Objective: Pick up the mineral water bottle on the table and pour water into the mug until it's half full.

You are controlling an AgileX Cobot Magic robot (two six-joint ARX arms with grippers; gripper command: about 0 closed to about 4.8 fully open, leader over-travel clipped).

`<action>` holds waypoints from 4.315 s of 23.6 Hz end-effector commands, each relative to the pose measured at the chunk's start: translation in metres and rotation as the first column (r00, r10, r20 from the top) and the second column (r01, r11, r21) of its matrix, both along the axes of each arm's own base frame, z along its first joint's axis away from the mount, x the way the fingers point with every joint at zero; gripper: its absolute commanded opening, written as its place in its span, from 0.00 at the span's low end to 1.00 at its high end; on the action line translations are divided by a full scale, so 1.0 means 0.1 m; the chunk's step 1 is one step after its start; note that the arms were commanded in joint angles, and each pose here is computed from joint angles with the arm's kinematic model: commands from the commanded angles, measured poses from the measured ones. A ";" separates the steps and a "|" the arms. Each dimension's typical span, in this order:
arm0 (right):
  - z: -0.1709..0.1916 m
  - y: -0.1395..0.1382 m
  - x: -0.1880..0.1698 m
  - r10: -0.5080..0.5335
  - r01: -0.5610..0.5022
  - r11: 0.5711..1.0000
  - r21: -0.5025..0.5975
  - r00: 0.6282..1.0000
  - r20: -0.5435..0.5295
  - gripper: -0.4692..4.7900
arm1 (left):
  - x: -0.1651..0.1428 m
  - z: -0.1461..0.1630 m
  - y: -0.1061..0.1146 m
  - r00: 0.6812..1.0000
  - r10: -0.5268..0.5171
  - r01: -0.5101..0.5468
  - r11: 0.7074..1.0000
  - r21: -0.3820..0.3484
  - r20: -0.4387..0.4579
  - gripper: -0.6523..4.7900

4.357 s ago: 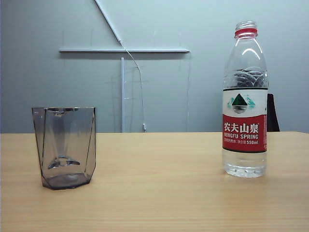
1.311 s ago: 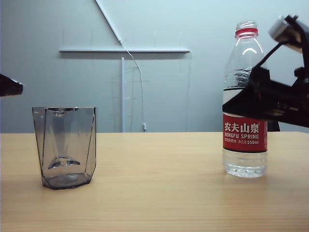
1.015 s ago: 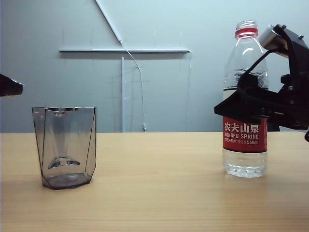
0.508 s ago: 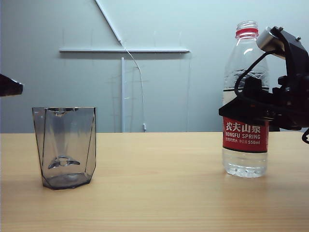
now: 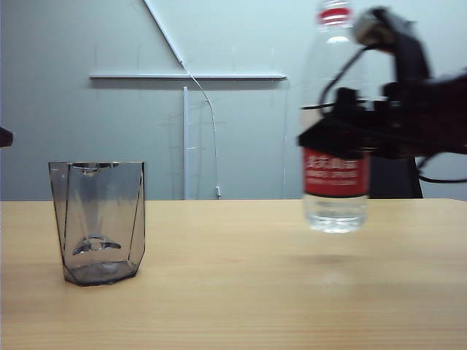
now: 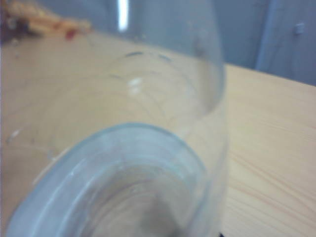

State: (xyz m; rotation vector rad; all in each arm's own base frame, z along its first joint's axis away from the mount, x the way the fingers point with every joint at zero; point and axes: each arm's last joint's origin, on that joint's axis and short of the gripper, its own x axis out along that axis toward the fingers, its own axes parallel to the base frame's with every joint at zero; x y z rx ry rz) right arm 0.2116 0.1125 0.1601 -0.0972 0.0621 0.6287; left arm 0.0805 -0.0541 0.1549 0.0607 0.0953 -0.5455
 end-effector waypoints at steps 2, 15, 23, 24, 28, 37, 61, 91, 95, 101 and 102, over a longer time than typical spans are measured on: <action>0.20 0.35 0.11 0.133 -0.122 0.967 -0.226 0.991 0.031 0.58 | 0.03 0.02 0.05 0.998 0.062 -0.062 0.998 -0.009 0.007 0.12; 0.51 0.81 0.34 0.203 -0.046 0.783 -0.621 0.962 0.184 0.58 | 0.11 0.02 0.22 0.967 0.256 -0.256 0.967 -0.009 0.007 0.12; 0.46 0.96 0.23 0.281 -0.059 0.720 -0.691 0.936 0.213 0.58 | 0.11 0.02 0.22 0.967 0.254 -0.254 0.967 -0.009 0.007 0.12; 0.46 0.97 0.23 0.287 -0.048 0.710 -0.703 0.931 0.227 0.58 | 0.11 0.02 0.22 0.967 0.254 -0.254 0.967 -0.008 0.007 0.12; 0.45 0.99 0.25 0.301 -0.021 0.685 -0.729 0.918 0.257 0.58 | 0.11 0.02 0.22 0.968 0.252 -0.252 0.968 -0.008 0.007 0.12; 0.50 1.13 0.36 0.330 0.038 0.621 -0.783 0.893 0.305 0.58 | 0.07 0.02 0.13 0.988 0.152 -0.152 0.988 -0.008 0.007 0.12; 0.48 1.13 0.39 0.404 0.155 0.441 -0.884 0.845 0.350 0.58 | 0.05 0.02 0.08 0.996 0.094 -0.094 0.996 -0.008 0.007 0.12; 0.51 1.12 0.40 0.401 0.291 0.288 -0.912 0.828 0.391 0.58 | 0.05 0.02 0.08 0.996 0.094 -0.094 0.996 -0.008 0.007 0.12; 0.52 1.12 0.40 0.394 0.300 0.281 -0.912 0.830 0.394 0.58 | 0.05 0.02 0.08 0.996 0.094 -0.094 0.996 -0.008 0.007 0.12; 0.52 1.13 0.39 0.393 0.309 0.266 -0.913 0.830 0.395 0.58 | 0.05 0.02 0.08 0.996 0.094 -0.094 0.996 -0.008 0.007 0.12; 0.52 1.13 0.39 0.394 0.314 0.256 -0.914 0.829 0.396 0.58 | 0.05 0.02 0.08 0.996 0.094 -0.094 0.996 -0.008 0.007 0.12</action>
